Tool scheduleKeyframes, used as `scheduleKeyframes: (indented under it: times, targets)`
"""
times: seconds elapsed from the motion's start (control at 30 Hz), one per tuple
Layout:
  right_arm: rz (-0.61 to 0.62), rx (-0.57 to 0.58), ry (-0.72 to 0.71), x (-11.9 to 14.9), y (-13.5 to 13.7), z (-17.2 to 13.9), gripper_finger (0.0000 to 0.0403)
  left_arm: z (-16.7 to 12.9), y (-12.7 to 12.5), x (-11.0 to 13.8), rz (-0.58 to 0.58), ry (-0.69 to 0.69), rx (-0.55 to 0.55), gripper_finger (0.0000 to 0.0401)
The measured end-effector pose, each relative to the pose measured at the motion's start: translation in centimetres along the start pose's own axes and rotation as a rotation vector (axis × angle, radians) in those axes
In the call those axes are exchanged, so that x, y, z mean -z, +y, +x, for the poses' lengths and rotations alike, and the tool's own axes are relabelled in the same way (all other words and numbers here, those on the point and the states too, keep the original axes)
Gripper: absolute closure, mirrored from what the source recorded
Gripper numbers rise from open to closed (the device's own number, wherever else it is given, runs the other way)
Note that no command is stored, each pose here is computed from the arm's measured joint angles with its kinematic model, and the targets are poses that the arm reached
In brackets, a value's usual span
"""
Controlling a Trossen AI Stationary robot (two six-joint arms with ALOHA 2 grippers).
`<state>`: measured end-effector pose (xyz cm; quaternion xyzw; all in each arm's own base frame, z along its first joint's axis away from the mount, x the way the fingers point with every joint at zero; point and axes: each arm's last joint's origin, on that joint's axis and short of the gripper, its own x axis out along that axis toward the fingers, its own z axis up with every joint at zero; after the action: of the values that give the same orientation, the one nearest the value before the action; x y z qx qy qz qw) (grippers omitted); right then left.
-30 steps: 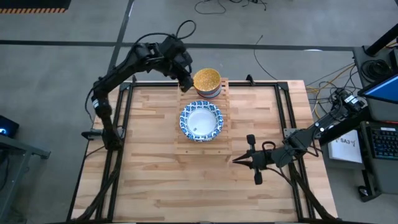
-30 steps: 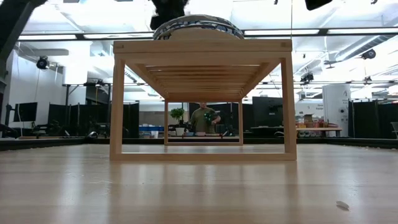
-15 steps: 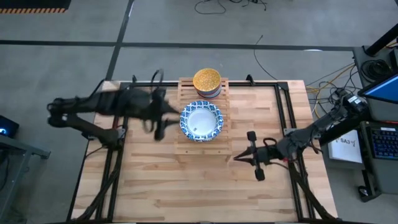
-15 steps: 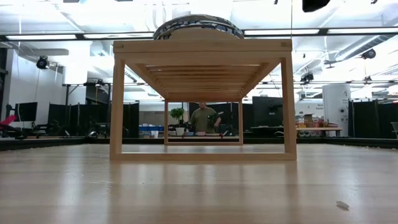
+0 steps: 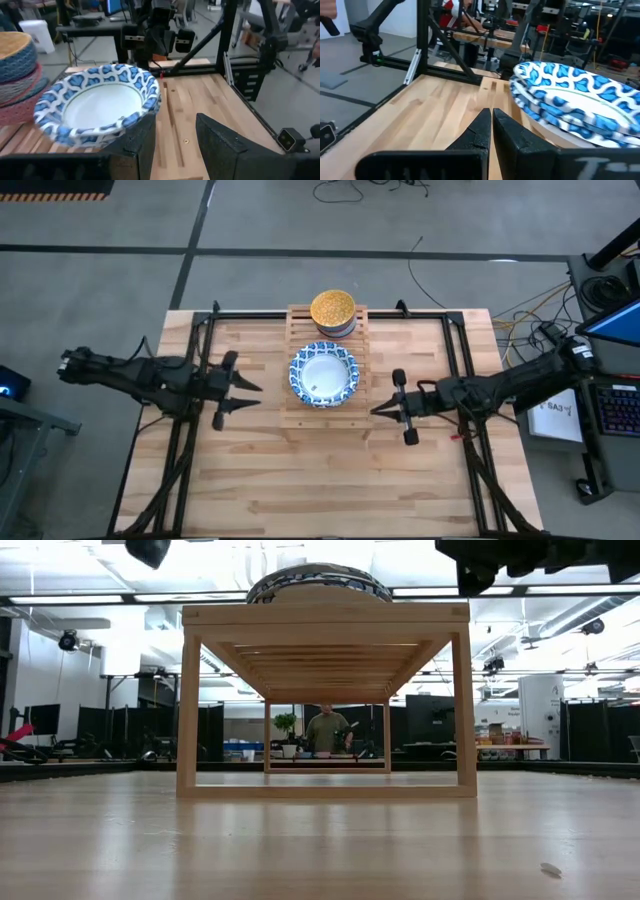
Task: Place and stack bowls onto a shelf
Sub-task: Return to Home Position
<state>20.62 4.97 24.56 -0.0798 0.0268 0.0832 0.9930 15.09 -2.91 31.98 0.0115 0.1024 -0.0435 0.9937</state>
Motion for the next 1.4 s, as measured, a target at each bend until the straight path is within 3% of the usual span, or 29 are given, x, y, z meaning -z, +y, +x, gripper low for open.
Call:
scheduleKeyframes:
  times: [0.27,0.47,0.6,0.8,1.03,1.4]
  targets:
    - [0.01,0.034,-0.034,-0.1,-0.9,-2.5,0.0394,-3.5,0.6,3.2,-0.009,-0.108,-0.007,0.029]
    - [0.023,0.047,-0.073,1.5,-0.8,-5.0,0.0394,-5.3,1.0,5.5,-0.032,-0.193,-0.083,0.0321]
    - [0.041,0.121,-0.111,2.8,-0.9,-6.8,0.0394,-6.2,1.2,6.8,-0.041,-0.241,-0.108,0.0341]
    - [0.061,0.173,-0.255,2.9,-1.2,-10.2,0.0394,-7.0,1.4,8.8,-0.04,-0.308,-0.124,0.0384]
    - [0.093,0.177,-0.325,3.1,-1.2,-12.5,0.0394,-5.5,1.3,10.9,-0.025,-0.248,-0.153,0.0399]
    - [0.079,0.139,-0.228,6.3,-0.6,-11.3,0.0394,-2.5,0.6,15.7,0.025,-0.246,-0.014,0.0401]
